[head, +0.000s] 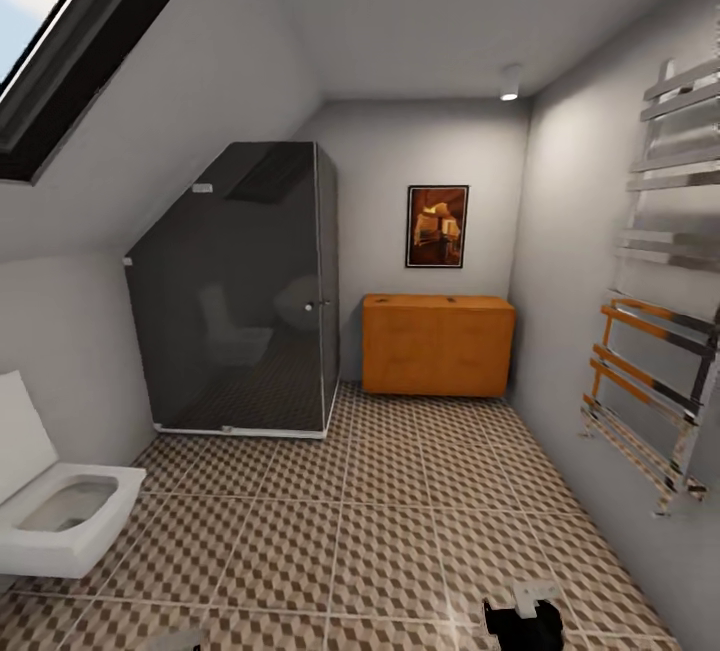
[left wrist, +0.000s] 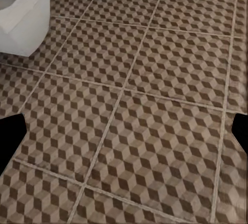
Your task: Take the four mousetraps from the cabinet in the bathroom and place them on the bathroom floor. Make sure all four end up on the same floor surface, and ensure that at least two of them are either under or directly next to the same bathroom sink.
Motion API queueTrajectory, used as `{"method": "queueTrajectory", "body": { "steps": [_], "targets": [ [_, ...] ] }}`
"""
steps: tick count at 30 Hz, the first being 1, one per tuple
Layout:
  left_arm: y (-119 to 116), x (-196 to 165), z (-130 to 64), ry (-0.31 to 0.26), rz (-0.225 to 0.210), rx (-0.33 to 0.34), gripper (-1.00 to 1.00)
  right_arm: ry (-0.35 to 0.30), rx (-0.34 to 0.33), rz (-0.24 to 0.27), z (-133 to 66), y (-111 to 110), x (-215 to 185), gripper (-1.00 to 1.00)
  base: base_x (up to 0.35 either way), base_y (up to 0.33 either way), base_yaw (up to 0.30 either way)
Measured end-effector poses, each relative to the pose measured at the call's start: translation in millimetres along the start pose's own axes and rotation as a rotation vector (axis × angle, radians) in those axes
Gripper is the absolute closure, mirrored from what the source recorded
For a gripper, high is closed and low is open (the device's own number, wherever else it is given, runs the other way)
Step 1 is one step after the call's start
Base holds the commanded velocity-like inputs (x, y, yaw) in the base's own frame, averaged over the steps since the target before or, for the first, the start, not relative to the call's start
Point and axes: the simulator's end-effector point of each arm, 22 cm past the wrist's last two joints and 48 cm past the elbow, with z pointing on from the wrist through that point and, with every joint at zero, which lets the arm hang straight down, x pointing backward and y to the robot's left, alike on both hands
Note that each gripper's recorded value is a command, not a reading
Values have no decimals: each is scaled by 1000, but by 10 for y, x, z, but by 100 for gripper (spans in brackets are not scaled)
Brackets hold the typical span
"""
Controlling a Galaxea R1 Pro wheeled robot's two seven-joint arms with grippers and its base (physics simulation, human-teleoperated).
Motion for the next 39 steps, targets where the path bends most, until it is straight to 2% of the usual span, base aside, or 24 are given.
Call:
{"method": "queueTrajectory", "body": {
  "steps": [25,39],
  "targets": [
    [4,3,-1,1,-1,-2,-100,-1,0,1,0,0,-3,-100,321,-97,-6],
    [3,0,0,0,0,-2,-100,-1,0,1,0,0,-3,-100,321,-64,-125]
  ]
}}
